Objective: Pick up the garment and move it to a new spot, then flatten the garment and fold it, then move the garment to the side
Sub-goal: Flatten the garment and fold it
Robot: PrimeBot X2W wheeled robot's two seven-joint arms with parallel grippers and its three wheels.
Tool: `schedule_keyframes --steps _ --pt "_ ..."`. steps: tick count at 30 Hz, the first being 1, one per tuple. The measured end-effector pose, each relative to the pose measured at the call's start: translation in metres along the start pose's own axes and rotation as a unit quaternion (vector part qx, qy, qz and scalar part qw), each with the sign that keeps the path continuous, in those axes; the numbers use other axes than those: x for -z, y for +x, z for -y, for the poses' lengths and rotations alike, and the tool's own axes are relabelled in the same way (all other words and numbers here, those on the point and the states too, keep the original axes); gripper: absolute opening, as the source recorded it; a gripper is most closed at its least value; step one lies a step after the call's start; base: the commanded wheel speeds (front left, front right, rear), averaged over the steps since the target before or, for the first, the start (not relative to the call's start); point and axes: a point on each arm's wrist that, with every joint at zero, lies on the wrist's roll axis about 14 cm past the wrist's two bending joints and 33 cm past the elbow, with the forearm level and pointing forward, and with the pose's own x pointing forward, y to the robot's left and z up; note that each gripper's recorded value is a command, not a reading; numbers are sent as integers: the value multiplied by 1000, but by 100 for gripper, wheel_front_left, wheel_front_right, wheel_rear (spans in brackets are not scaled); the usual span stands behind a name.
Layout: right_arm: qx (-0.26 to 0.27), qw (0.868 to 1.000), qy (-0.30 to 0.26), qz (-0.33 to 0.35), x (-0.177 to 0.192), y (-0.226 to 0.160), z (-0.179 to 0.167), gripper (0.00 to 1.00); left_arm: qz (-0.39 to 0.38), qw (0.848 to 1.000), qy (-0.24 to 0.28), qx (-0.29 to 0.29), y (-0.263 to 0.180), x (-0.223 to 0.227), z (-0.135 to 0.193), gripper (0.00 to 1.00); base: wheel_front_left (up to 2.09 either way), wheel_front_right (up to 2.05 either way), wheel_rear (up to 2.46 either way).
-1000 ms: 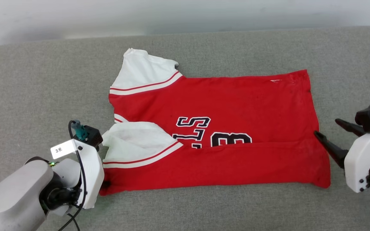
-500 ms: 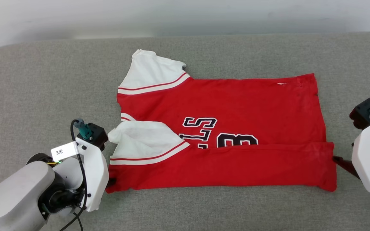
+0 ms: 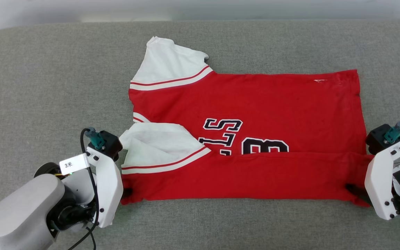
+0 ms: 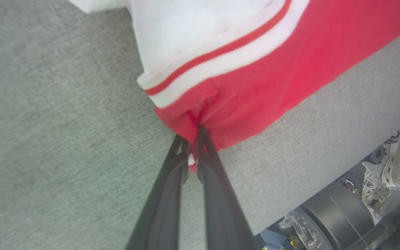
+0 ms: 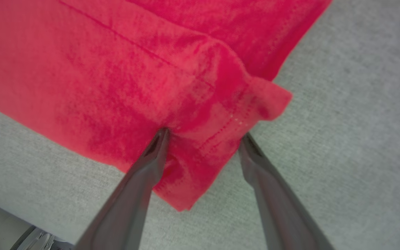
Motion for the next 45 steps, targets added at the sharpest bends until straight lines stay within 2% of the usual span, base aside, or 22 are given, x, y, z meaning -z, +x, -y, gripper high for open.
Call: schedule_keyframes --steps 4,5,6,10,16,22,32,35,36,37,42,45 --pt "-3 1000 4 11 0 1 -2 100 3 1000 -5 0 2 1 0 0 0 0 0" --pt "-4 1000 4 17 -1 0 -2 38 2 1000 -7 1 2 3 0 0 0 0 0" --pt "-5 1000 6 23 -1 -1 -3 0 4 1000 -10 2 1 4 1 0 0 0 0" --pt "-10 998 4 61 -9 -12 -8 0 20 1000 -18 4 -5 4 6 0 0 0 0" --pt "12 993 -6 116 -16 -45 0 0 44 999 -23 1 -26 8 13 0 0 0 0" --pt "11 992 -11 128 3 -65 -4 0 49 998 -34 3 -40 31 24 0 0 0 0" --pt "-17 998 25 53 70 -48 -22 0 4 997 -73 25 -24 82 44 0 0 0 0" --pt "-24 998 39 48 75 -40 -26 0 -14 996 -79 29 -18 94 48 0 0 0 0" --pt "-20 997 40 55 73 -39 -24 31 -16 996 -80 27 -17 95 47 0 0 0 0" --pt "-15 997 38 64 69 -40 -22 100 -10 997 -79 24 -17 93 45 100 0 0 0" --pt "7 991 30 133 41 -52 -13 100 38 997 -62 -4 -33 70 30 100 0 0 0" --pt "37 980 16 193 17 -68 1 100 84 995 -51 -28 -52 47 17 100 0 0 0"
